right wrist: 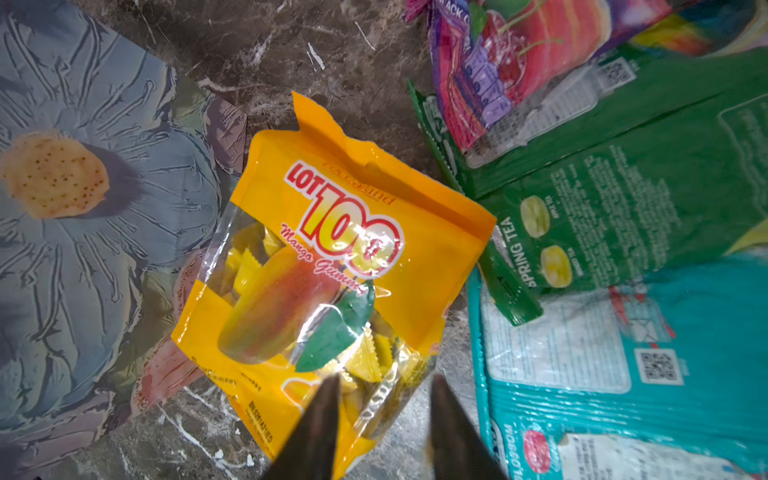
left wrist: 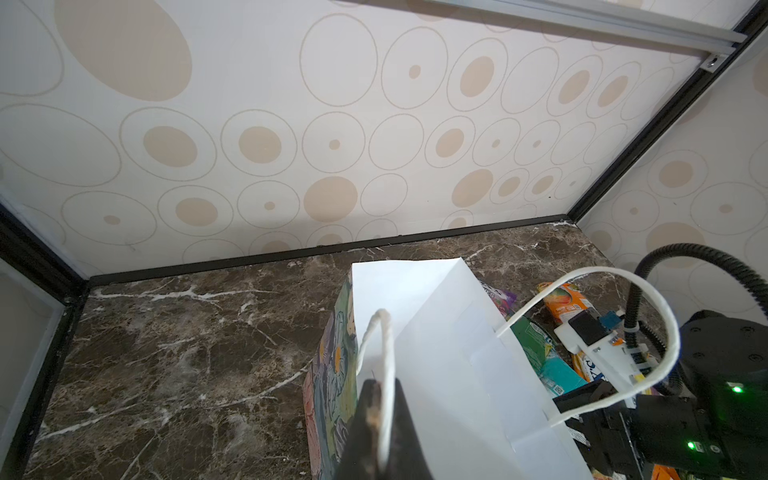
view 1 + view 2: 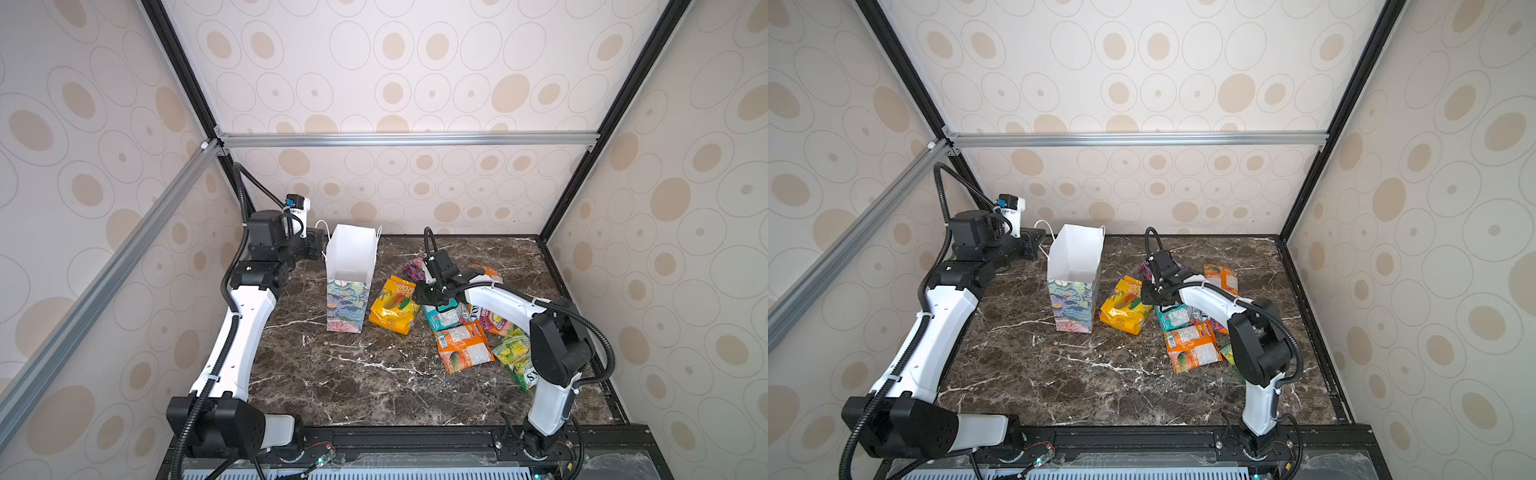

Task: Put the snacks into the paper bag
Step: 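Close the right gripper on the top edge of the yellow LOT 100 bag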

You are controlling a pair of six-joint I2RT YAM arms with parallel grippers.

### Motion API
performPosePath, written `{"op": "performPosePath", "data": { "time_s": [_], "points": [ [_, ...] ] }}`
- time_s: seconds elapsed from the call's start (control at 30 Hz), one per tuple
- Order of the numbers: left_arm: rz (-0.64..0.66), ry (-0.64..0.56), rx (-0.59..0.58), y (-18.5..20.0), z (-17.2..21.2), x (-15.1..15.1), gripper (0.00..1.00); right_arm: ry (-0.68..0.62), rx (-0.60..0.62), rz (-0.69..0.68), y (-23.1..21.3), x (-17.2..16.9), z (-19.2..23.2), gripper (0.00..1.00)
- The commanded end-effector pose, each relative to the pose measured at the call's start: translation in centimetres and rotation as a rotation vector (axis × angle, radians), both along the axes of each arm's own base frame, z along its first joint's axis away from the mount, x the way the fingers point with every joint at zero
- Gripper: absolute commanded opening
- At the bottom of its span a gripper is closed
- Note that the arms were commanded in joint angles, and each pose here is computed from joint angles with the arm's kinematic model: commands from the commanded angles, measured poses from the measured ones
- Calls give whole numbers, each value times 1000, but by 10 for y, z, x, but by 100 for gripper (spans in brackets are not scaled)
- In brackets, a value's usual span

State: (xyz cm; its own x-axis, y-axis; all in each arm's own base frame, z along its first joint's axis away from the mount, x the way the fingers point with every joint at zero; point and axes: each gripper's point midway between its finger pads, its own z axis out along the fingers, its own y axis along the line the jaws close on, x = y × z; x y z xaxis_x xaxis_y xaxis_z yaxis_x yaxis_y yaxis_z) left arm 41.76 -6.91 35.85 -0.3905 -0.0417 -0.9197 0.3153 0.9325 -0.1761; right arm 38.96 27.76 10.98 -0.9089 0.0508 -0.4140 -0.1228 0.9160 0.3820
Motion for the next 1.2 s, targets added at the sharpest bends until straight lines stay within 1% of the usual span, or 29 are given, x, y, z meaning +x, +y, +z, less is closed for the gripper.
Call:
{"op": "performPosePath", "data": {
  "time_s": [0.0, 0.07, 0.23, 0.4, 0.53, 0.97, 1.07, 1.17],
  "points": [
    [-6, -54, 14, 3, 15, -3, 0, 41, -35, 18, 3, -9, -5, 67],
    [-4, -54, 16, 3, 15, -3, 0, 66, -47, 23, 6, -13, -12, 70],
    [-6, -51, 15, 3, 14, -3, 0, 97, -43, 41, 16, -20, -27, 70],
    [-4, -51, 16, 4, 14, -3, 0, 125, -40, 34, 18, -23, -40, 68],
    [-3, -52, 15, 4, 14, -3, 0, 137, -31, 28, 19, -25, -47, 64],
    [-2, -55, 17, 4, 15, -3, 0, 154, -11, 5, 18, -28, -59, 38],
    [-3, -54, 16, 4, 15, -3, 0, 151, -11, 5, 18, -28, -60, 30],
    [-4, -54, 17, 4, 15, -3, 0, 149, -8, 0, 18, -28, -60, 17]
  ]
}}
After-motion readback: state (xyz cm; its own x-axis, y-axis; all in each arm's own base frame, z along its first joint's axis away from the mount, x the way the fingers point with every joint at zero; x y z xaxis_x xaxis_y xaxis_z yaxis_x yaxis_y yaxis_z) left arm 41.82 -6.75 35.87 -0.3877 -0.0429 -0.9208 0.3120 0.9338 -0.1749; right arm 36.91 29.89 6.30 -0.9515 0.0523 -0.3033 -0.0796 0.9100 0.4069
